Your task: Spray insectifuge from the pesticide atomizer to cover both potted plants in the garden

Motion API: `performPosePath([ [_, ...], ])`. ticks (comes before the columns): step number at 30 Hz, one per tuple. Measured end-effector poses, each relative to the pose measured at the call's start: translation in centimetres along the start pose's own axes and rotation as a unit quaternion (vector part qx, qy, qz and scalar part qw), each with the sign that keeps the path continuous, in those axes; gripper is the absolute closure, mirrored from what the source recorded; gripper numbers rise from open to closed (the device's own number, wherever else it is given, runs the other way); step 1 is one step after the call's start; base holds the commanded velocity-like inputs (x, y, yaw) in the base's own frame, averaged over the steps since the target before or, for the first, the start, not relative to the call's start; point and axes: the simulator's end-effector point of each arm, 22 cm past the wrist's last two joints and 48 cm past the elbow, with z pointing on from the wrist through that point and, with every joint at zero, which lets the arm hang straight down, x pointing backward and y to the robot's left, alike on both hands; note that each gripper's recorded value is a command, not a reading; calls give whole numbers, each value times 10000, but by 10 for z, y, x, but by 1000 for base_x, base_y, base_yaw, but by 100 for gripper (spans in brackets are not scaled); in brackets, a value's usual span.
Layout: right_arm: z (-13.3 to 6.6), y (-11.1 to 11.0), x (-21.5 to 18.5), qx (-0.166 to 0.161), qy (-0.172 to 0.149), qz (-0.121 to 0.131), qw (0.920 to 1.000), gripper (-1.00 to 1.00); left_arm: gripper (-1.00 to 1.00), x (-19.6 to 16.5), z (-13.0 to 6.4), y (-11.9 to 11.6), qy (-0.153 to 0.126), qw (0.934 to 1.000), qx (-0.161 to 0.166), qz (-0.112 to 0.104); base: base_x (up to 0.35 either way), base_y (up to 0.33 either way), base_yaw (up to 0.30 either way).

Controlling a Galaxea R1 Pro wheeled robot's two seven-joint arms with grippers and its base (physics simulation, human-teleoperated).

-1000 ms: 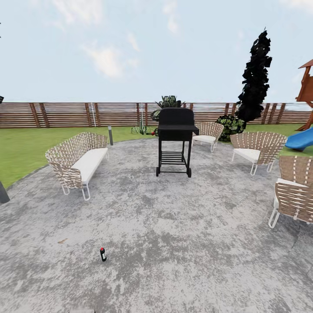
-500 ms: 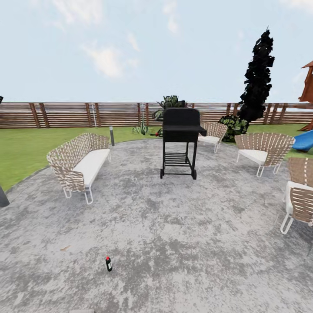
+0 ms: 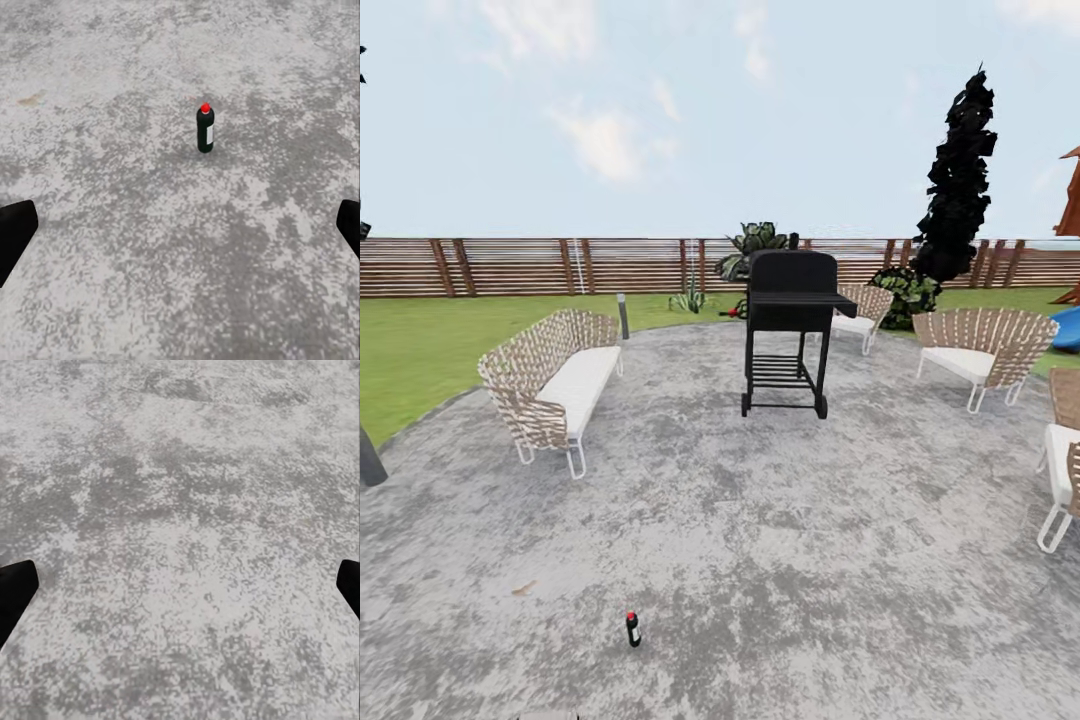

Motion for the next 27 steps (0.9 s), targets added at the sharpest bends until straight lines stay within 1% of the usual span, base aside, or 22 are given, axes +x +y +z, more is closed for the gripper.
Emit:
performPosePath([
  [7, 0, 0, 0, 1, -1, 1, 10000, -100, -100, 0, 0, -1, -1, 10000, 10, 3, 249, 248, -8],
  [10, 0, 0, 0, 1, -1, 1, 10000, -100, -100, 0, 0, -1, -5, 10000, 12, 3, 256, 244, -117],
  [18, 0, 0, 0, 4, 1, 6, 10000, -100, -100, -1, 0, -2, -12, 10000, 26, 21, 174, 276, -279],
  [27, 0, 0, 0, 5, 4, 7, 10000, -100, -100, -3, 1, -2, -21, 10000, 31, 29, 30, 302, -299],
])
